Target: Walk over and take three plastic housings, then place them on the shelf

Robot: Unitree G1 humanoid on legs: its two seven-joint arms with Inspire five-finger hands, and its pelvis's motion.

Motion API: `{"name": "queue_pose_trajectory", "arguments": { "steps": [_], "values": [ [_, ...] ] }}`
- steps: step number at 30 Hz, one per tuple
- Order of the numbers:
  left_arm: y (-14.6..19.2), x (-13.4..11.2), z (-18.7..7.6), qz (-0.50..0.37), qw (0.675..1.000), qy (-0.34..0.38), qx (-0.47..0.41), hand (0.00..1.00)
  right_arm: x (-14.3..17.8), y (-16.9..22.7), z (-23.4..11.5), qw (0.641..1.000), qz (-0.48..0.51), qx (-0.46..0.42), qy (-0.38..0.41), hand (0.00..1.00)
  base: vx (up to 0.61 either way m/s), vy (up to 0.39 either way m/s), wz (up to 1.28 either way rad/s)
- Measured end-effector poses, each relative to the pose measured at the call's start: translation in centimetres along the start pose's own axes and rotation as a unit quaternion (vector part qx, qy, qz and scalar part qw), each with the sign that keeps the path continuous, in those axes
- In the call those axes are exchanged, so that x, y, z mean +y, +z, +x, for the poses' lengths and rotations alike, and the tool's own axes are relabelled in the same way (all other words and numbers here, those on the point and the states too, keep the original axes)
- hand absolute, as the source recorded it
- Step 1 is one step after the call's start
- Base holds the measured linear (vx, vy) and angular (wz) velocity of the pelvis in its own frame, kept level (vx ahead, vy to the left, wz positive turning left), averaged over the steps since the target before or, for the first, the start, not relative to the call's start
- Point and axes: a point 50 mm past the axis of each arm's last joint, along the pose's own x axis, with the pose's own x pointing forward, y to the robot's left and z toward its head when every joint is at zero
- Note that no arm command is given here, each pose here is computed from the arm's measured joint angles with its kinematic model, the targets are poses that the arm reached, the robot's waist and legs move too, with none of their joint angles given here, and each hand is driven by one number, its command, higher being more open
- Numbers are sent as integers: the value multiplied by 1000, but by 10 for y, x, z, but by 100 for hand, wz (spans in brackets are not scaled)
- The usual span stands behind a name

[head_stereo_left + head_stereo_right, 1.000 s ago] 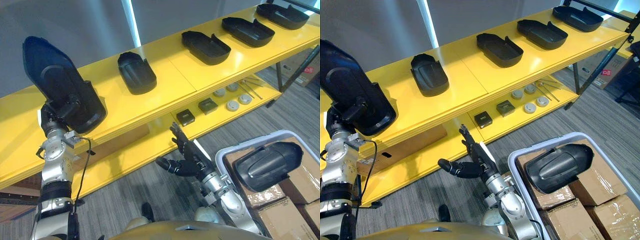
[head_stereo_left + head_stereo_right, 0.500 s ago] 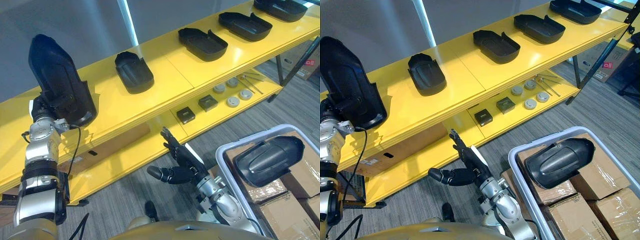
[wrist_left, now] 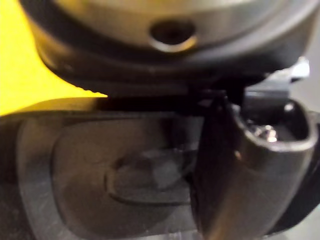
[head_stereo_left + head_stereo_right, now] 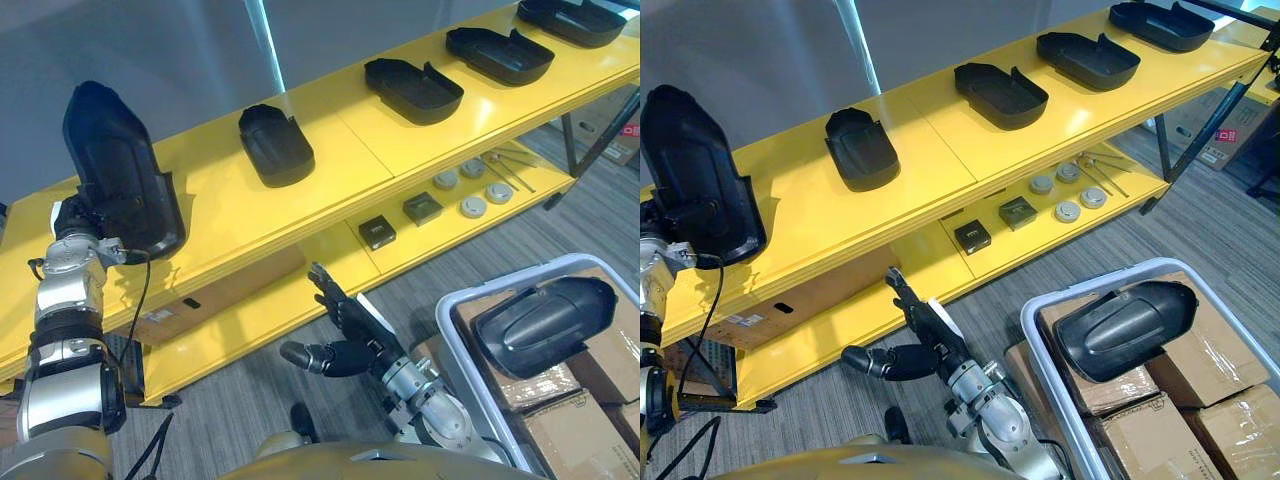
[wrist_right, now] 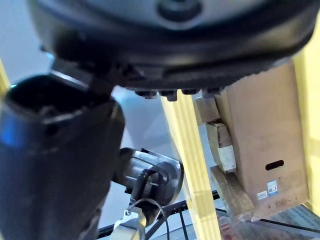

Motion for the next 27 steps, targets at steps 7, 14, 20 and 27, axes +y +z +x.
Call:
{"name": "queue_pose_trajectory", "arguments": {
  "steps": [7,14,20,27],
  "values": [
    [-18,12,3,-100,993,42,55,0,0,2,4,1000,-2,-5,-1,100,0,0,0],
    [-30,16,2,-169,981,57,75,100,-2,6,8,1000,-9,-14,2,100,-1,0,0],
    [-44,15,0,-136,985,71,83,100,-5,10,12,1000,-15,-24,5,100,0,0,0],
    [-44,16,0,-130,985,77,78,100,-7,10,12,1000,-17,-24,0,100,0,0,0]
  ]
}}
